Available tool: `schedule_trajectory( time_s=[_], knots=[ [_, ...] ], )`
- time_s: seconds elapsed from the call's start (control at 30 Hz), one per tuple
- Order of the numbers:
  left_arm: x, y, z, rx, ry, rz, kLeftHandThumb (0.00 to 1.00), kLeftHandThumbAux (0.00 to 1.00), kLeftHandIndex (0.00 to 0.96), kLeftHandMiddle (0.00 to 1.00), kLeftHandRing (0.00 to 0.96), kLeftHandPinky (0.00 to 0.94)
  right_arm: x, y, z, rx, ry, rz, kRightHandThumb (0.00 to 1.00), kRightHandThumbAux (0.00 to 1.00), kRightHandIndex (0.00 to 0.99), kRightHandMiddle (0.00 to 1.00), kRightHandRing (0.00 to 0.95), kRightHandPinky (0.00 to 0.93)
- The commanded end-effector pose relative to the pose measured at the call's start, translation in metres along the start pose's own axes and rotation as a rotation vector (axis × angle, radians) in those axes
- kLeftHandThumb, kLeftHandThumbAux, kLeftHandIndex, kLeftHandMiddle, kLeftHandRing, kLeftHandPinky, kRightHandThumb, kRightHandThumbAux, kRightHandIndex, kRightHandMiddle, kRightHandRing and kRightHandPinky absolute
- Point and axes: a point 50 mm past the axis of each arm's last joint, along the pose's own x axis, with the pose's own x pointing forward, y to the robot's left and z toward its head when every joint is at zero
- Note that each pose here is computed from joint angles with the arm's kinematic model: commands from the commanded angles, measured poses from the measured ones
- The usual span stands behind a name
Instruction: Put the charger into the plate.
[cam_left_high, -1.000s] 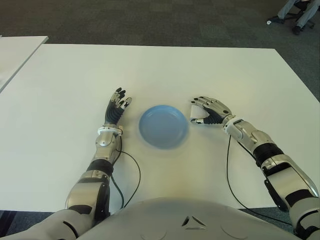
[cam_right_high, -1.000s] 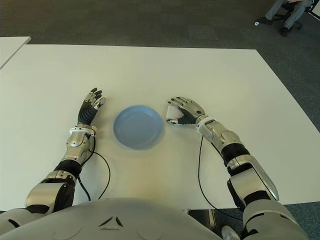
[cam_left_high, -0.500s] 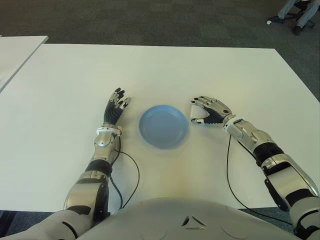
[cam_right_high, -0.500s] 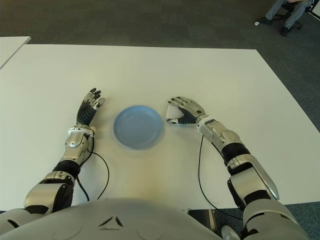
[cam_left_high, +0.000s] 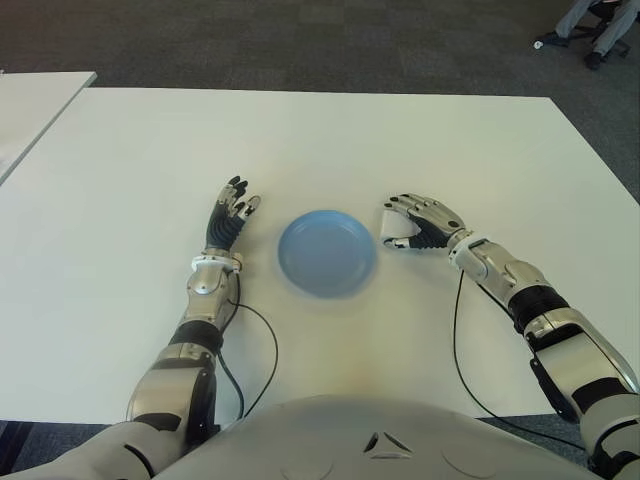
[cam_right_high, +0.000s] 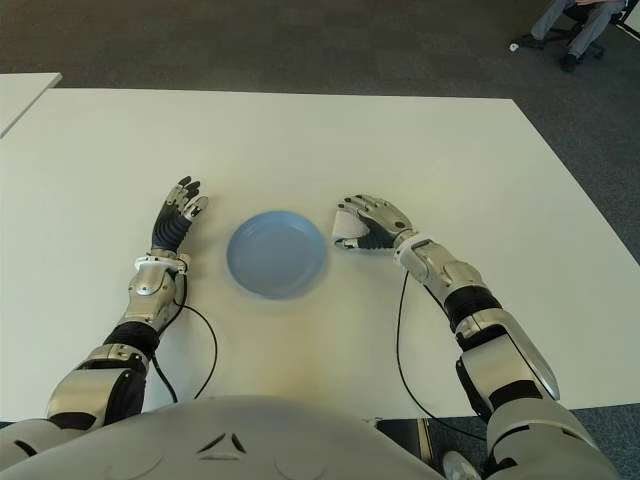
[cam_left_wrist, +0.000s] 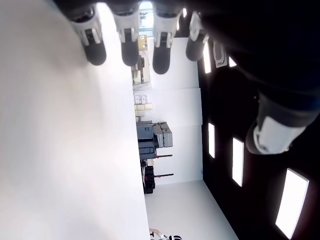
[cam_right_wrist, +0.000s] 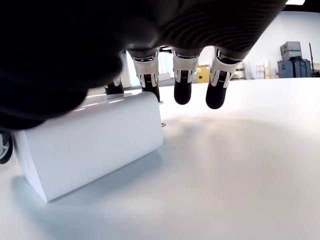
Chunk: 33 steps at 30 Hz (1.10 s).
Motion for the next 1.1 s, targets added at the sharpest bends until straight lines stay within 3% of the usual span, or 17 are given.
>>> schedule_trajectory(
  time_s=[0.03,1.1],
  knots=[
    [-0.0224,0.0006,-0.0283,0.003,0.142,-0.014,0.000,0.507,0.054,0.140,0.106,0.062,-0.0036,0.0062,-0.0007,0.014,0.003,0.022,0.267,0.267,0.000,0.000,0.000,0.000],
    [-0.0232,0.0004,-0.0272,0.005,0.143,-0.029,0.000,0.503,0.065,0.142,0.104,0.041,-0.0076,0.0146,-0.0044,0.017,0.025,0.062,0.257,0.266,0.000,0.000,0.000,0.000]
  ],
)
